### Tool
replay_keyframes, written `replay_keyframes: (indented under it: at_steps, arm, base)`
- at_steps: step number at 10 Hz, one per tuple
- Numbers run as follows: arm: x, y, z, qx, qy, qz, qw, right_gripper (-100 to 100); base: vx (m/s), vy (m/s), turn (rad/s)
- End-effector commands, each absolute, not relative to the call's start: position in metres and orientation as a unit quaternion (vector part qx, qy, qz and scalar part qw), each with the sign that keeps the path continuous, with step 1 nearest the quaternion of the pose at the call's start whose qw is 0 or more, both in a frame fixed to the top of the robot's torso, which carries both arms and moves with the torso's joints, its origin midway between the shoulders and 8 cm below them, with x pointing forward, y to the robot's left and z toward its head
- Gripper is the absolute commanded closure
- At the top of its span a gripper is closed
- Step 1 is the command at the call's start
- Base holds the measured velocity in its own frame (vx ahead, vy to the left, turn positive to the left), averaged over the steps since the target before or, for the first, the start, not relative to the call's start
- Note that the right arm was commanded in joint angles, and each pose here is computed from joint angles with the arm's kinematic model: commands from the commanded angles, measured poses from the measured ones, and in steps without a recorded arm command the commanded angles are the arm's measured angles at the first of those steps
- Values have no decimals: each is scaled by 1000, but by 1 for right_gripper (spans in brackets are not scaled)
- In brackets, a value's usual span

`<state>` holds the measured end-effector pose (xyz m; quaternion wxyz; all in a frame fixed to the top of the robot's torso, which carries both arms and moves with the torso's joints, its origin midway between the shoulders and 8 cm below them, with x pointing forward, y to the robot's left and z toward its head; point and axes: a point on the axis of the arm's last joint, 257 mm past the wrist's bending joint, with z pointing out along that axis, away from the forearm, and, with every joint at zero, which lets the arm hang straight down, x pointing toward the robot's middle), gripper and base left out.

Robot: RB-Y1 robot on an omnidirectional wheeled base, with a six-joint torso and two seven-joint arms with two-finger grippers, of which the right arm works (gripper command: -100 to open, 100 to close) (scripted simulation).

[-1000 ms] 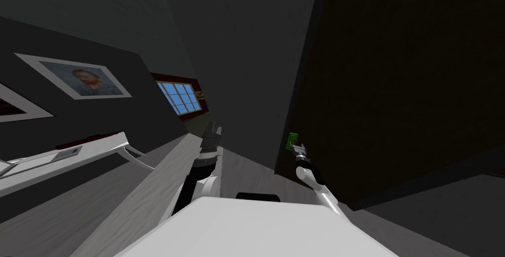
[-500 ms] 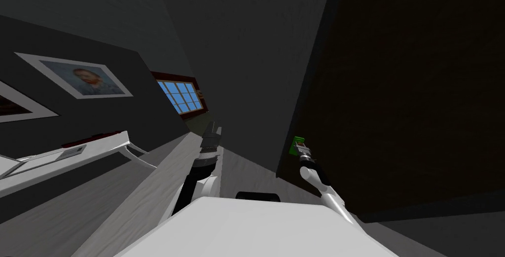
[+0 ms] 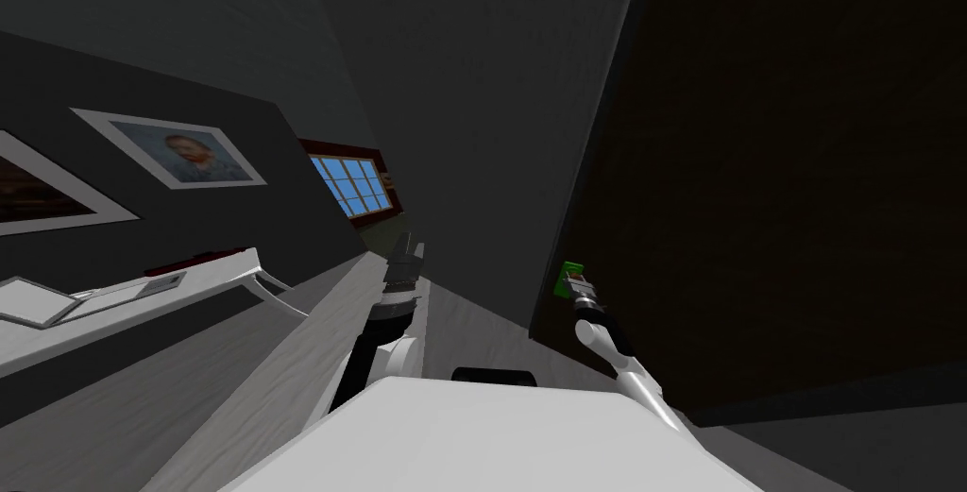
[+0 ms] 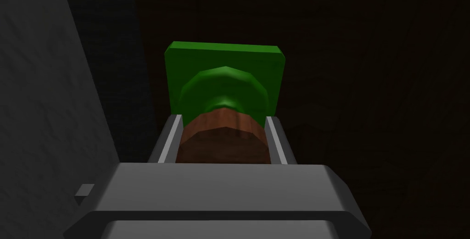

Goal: Pull the door open

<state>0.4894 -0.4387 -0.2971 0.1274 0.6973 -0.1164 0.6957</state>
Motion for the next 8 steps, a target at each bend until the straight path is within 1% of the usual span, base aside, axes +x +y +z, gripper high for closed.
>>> replay_keyframes:
  at_steps: [1, 3, 8]
  arm:
    - [489, -435, -299, 699, -113, 696, 121, 100]
    - [487, -433, -298, 699, -108, 697, 115, 100]
    - [482, -425, -296, 701, -91, 701, 93, 100]
  base:
    - [-172, -76, 120]
    - [-190, -49, 120]
    - [-254, -36, 161]
